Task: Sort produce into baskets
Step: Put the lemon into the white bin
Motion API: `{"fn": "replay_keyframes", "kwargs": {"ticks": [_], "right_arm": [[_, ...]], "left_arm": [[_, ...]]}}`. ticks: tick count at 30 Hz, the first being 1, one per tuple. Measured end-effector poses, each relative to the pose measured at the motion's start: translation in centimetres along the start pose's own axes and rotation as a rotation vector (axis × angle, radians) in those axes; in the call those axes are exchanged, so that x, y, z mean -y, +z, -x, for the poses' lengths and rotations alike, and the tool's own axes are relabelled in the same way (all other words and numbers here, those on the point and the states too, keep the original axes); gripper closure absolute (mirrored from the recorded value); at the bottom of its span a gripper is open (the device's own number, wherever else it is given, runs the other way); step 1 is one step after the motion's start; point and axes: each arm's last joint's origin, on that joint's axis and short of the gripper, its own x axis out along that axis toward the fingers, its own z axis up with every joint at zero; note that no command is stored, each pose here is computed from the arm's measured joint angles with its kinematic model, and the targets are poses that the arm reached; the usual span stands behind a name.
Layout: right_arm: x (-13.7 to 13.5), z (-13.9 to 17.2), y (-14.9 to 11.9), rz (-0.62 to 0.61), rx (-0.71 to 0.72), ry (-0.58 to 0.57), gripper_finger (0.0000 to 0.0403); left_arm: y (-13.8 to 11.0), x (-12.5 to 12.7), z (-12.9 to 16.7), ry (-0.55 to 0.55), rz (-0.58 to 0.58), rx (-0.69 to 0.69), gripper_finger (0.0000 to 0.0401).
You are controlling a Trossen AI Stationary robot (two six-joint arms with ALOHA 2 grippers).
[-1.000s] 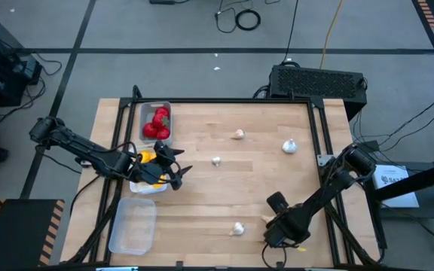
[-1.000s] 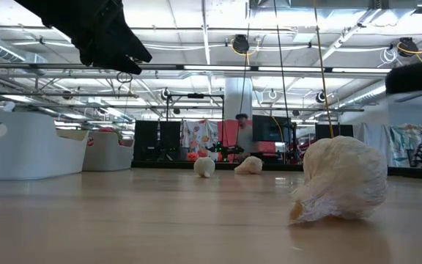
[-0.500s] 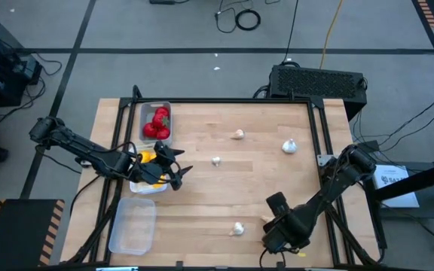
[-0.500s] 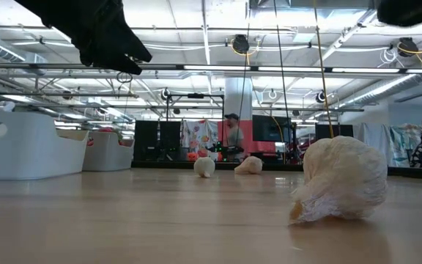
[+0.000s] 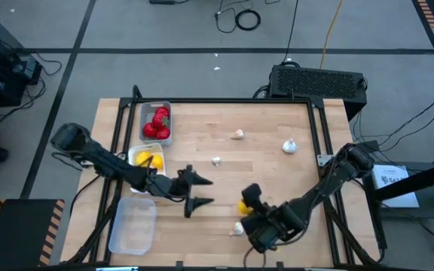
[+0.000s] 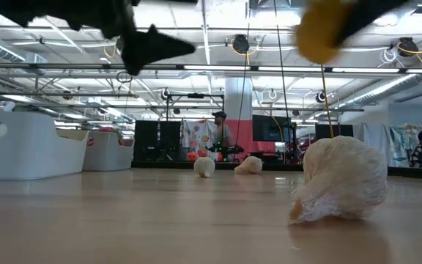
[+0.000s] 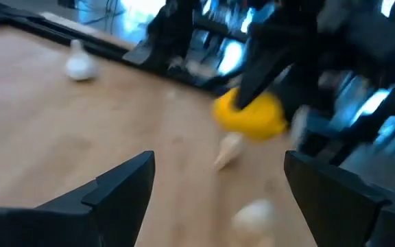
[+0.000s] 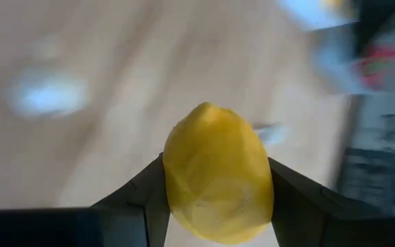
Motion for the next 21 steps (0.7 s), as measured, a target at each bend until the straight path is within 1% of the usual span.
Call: {"fn": "replay_keyframes", "kwargs": {"ticks": [2,4,5,7,12,14,16,21], "right_arm": [[0.9,-0.4,0.4,-0.006,0.026,-0.091,0.0215],[1.7,-0.9,0.9,-0.030,0.052,-0.152,0.0215],[2.1,-1.1,1.1,-0.047,0.064,-0.171,0.0215],[2.9,-1.6,1.3,-0.088,0.078,-0.192,0.0215],[4.5,-2.7,1.3,-0.193,0.068,-0.205,0.0215],[5.0,-3.0,1.1,-0.234,0.054,-0.206,0.0215],[5.3,-3.3,0.9,-0.264,0.038,-0.208,0.0215],[5.9,-3.7,0.7,-0.321,0.024,-0.215,0.0215]], "left_arm": [[-0.4,0.2,-0.8,-0.032,0.146,0.069,0.0070],[-1.0,0.1,-1.6,-0.049,0.280,0.111,0.0070],[-1.4,0.1,-1.9,-0.059,0.329,0.125,0.0070],[-1.9,0.0,-2.5,-0.059,0.378,0.133,0.0070],[-2.0,-0.3,-3.4,-0.020,0.374,0.143,0.0070],[-1.9,-0.4,-3.6,0.002,0.330,0.154,0.0070],[-1.6,-0.6,-3.6,0.021,0.309,0.173,0.0070],[-1.3,-1.4,-3.8,0.075,0.314,0.203,0.0070]]}}
